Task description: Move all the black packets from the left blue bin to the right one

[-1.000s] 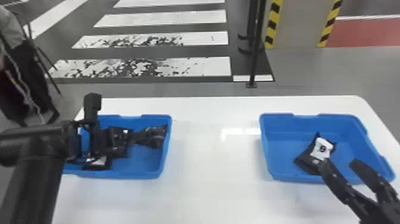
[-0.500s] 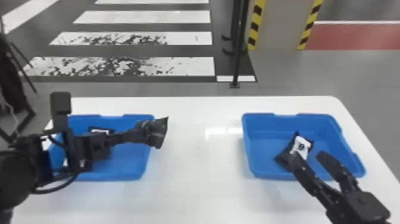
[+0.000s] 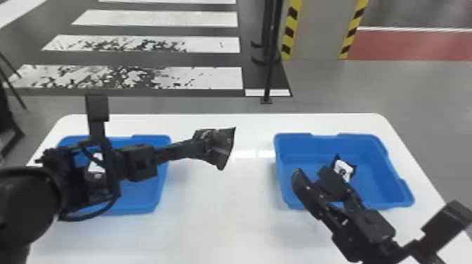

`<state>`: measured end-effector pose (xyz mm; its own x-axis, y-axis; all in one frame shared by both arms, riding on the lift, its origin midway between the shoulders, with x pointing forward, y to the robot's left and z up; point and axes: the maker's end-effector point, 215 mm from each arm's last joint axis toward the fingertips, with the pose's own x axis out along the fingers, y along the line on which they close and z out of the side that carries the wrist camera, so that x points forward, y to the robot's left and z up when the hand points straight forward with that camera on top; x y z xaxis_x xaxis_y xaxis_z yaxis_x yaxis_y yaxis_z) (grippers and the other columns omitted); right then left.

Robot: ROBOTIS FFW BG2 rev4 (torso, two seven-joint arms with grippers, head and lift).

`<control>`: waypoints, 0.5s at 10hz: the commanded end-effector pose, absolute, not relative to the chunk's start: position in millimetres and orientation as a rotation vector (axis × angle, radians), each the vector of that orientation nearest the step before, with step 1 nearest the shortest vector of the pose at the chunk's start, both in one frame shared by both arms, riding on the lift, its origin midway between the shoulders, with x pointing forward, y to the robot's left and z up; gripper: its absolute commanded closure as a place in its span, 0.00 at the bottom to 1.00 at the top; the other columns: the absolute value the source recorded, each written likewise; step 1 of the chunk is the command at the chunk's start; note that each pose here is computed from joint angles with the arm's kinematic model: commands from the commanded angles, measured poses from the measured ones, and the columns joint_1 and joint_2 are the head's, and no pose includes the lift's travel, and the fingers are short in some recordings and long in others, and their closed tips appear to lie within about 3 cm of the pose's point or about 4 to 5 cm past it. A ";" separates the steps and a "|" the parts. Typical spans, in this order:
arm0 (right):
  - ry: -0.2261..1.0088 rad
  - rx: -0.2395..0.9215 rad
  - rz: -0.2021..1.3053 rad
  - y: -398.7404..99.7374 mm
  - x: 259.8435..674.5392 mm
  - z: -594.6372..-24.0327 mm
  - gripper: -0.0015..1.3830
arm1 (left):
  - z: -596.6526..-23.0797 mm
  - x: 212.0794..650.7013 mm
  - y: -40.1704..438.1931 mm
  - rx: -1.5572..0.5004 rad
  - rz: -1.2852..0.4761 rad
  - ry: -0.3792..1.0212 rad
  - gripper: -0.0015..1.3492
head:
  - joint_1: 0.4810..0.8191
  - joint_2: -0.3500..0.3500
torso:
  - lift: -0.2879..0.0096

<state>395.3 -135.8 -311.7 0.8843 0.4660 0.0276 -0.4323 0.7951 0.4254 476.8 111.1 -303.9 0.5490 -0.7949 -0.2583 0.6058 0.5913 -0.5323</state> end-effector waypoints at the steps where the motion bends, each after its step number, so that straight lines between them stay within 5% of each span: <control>1: 0.073 0.472 0.529 -118.0 396.1 -303.2 0.30 | -296.2 475.5 91.4 -0.413 -0.900 0.502 0.89 | 0.63 0.46 | 0.50; 5: 0.044 0.491 0.672 -69.8 399.1 -275.1 0.30 | -294.7 470.0 47.1 -0.436 -0.987 0.513 0.89 | 0.63 0.45 | 0.50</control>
<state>399.3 -77.4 -280.0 0.7977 0.5938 0.1052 -0.5706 0.6867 0.4503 471.6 53.2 -292.8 0.4623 -0.8614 -0.2103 0.6673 0.4942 -0.5572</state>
